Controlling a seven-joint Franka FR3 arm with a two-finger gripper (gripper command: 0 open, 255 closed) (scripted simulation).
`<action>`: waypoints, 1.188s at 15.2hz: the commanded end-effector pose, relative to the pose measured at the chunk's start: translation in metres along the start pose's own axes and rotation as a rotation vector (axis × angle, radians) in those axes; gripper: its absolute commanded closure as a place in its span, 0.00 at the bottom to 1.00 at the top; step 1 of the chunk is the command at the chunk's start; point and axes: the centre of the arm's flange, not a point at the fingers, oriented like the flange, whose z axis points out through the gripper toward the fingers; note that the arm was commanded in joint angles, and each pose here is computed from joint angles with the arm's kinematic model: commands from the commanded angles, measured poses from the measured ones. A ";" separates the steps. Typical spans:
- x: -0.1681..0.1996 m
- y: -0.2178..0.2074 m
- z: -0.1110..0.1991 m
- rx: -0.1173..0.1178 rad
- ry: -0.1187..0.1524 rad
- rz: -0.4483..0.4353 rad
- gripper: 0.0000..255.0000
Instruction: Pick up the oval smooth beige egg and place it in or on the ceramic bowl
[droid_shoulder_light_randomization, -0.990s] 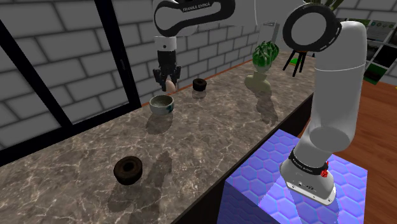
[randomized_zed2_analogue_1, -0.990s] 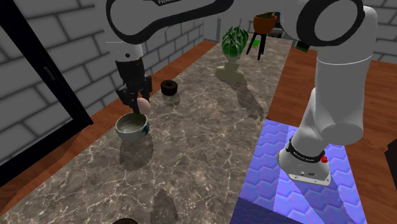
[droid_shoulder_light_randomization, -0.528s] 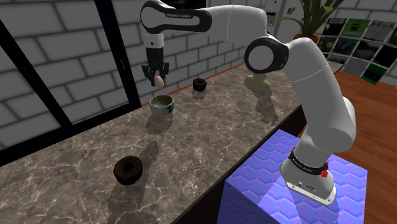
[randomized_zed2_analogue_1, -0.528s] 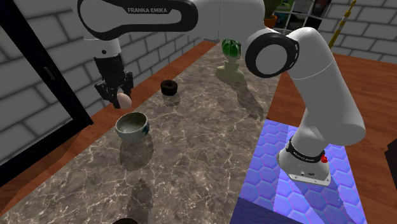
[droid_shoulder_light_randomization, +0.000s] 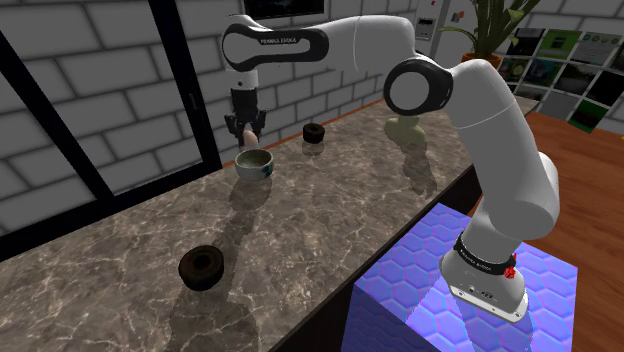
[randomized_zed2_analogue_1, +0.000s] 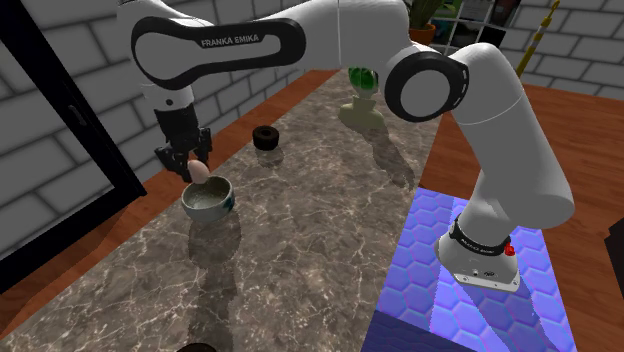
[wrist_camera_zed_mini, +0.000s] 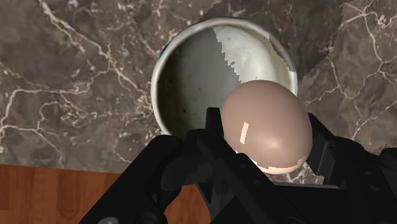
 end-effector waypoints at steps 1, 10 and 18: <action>0.001 0.003 0.011 0.000 0.000 0.000 1.00; 0.003 0.006 0.029 0.000 0.000 0.000 1.00; 0.003 0.006 0.029 0.000 0.000 0.000 0.00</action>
